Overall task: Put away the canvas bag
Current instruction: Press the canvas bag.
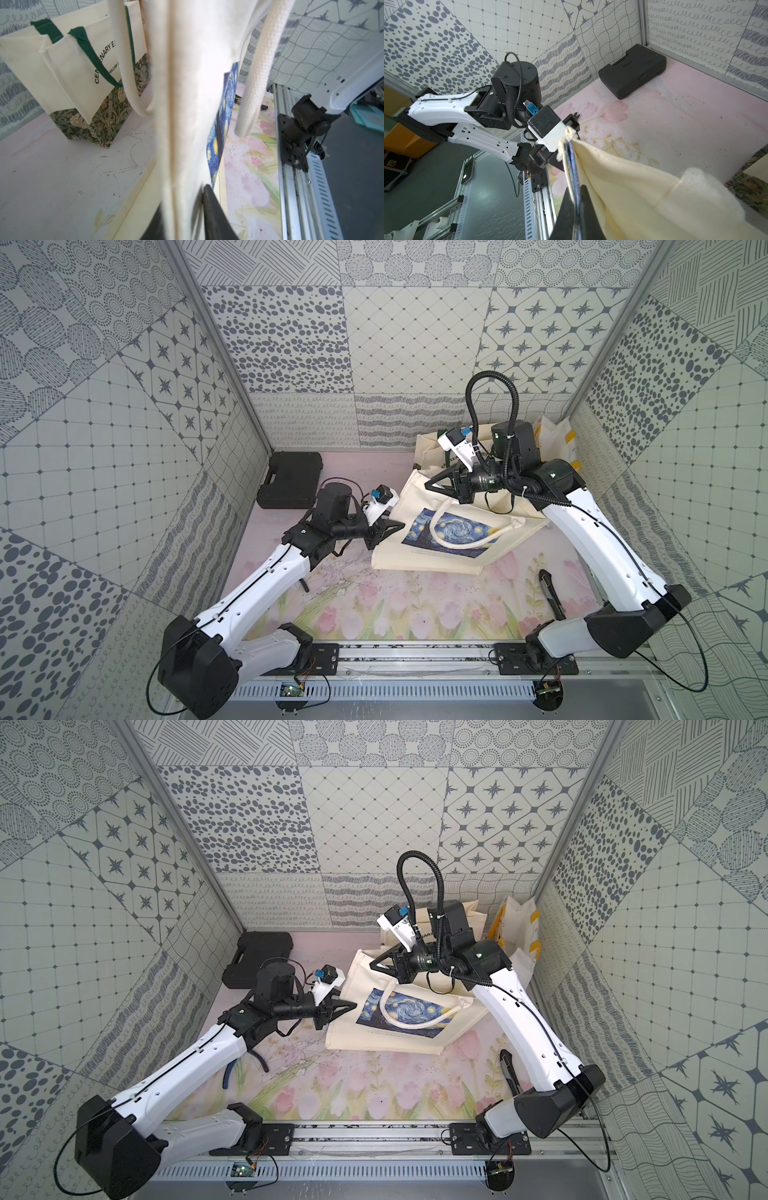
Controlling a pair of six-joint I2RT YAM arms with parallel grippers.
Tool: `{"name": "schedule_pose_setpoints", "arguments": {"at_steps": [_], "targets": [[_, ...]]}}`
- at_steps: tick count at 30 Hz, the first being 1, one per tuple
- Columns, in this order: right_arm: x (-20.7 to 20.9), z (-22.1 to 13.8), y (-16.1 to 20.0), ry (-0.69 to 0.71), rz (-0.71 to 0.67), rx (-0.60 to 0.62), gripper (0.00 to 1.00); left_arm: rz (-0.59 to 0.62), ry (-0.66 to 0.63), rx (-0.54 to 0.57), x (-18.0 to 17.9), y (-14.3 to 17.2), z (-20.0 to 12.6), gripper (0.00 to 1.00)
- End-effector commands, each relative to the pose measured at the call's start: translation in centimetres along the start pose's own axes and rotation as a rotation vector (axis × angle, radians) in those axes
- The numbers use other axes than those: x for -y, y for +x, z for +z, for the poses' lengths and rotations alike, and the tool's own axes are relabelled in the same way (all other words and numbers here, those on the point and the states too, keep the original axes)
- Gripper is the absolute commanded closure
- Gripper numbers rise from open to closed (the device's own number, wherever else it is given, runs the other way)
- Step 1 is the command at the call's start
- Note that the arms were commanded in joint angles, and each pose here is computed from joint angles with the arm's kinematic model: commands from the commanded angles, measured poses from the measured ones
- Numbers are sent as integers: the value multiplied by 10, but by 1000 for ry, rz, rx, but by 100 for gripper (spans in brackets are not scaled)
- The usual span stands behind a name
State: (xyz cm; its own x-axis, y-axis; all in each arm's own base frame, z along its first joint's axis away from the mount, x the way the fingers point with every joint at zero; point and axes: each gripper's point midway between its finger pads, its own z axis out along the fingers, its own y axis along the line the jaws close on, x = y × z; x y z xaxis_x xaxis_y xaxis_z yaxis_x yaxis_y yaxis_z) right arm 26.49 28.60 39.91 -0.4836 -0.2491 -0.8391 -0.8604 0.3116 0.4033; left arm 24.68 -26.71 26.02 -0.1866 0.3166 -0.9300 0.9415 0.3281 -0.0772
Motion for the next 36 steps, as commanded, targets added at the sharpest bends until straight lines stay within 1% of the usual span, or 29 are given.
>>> {"name": "schedule_pose_setpoints", "arguments": {"at_steps": [1, 2, 3, 4, 5, 6, 7, 9, 11, 13, 14, 15, 16, 17, 18, 19, 20, 21, 22, 24, 25, 28, 29, 30, 32, 33, 34, 35, 36], "targets": [[-41, -34, -56, -82, -167, 212, 100, -48, 50, -39, 11, 14, 0, 94], [-41, -38, -60, -94, -158, 227, 100, -50, 51, -40, 11, 14, 0, 89], [-42, -41, -63, -106, -148, 241, 100, -52, 47, -41, 10, 15, 0, 78], [-43, -44, -66, -114, -142, 253, 100, -55, 44, -43, 10, 16, 0, 77], [-43, -47, -69, -119, -137, 266, 100, -53, 46, -43, 10, 16, 0, 83], [-44, -50, -71, -121, -136, 274, 100, -49, 50, -40, 11, 15, -1, 93], [-44, -52, -73, -121, -136, 280, 100, -50, 55, -43, 12, 16, -1, 100], [-43, -55, -75, -116, -137, 287, 100, -53, 56, -46, 12, 16, 0, 99], [-42, -58, -76, -114, -132, 290, 100, -56, 49, -49, 11, 17, 0, 84], [-42, -60, -77, -113, -130, 294, 100, -56, 56, -53, 12, 19, 0, 97], [-42, -61, -78, -111, -133, 297, 100, -57, 59, -56, 12, 20, 1, 100], [-43, -62, -78, -110, -134, 300, 100, -58, 60, -57, 13, 21, 1, 100], [-42, -63, -79, -106, -135, 303, 100, -63, 58, -61, 12, 22, 1, 97], [-43, -66, -80, -103, -137, 308, 100, -64, 54, -61, 12, 22, 1, 84], [-43, -67, -81, -100, -138, 312, 100, -63, 49, -62, 11, 22, 1, 79], [-43, -69, -82, -97, -138, 315, 100, -63, 52, -63, 12, 22, 1, 83], [-44, -71, -83, -96, -141, 318, 100, -62, 54, -64, 13, 23, 1, 90], [-43, -72, -84, -92, -140, 321, 100, -61, 54, -65, 13, 23, 0, 92], [-43, -74, -85, -88, -141, 325, 100, -62, 52, -67, 13, 24, 0, 91], [-43, -79, -88, -80, -144, 335, 100, -65, 44, -70, 12, 25, 0, 77], [-43, -81, -89, -75, -144, 340, 100, -70, 42, -73, 11, 26, 0, 75], [-43, -87, -92, -59, -149, 352, 100, -70, 49, -76, 13, 27, -1, 88], [-43, -89, -93, -49, -150, 356, 100, -70, 45, -78, 14, 28, -1, 88], [-42, -90, -94, -40, -149, 360, 100, -76, 42, -82, 13, 29, 0, 87], [-39, -92, -95, -22, -148, 366, 100, -86, 32, -83, 12, 30, -1, 71], [-38, -92, -95, -13, -147, 367, 100, -94, 28, -85, 12, 30, -2, 67], [-36, -93, -95, -2, -147, 368, 100, -103, 24, -87, 12, 31, -2, 67], [-36, -94, -95, 10, -150, 371, 100, -110, 20, -87, 13, 31, -3, 75], [-33, -94, -94, 22, -150, 372, 100, -113, 14, -85, 13, 31, -5, 86]]}}
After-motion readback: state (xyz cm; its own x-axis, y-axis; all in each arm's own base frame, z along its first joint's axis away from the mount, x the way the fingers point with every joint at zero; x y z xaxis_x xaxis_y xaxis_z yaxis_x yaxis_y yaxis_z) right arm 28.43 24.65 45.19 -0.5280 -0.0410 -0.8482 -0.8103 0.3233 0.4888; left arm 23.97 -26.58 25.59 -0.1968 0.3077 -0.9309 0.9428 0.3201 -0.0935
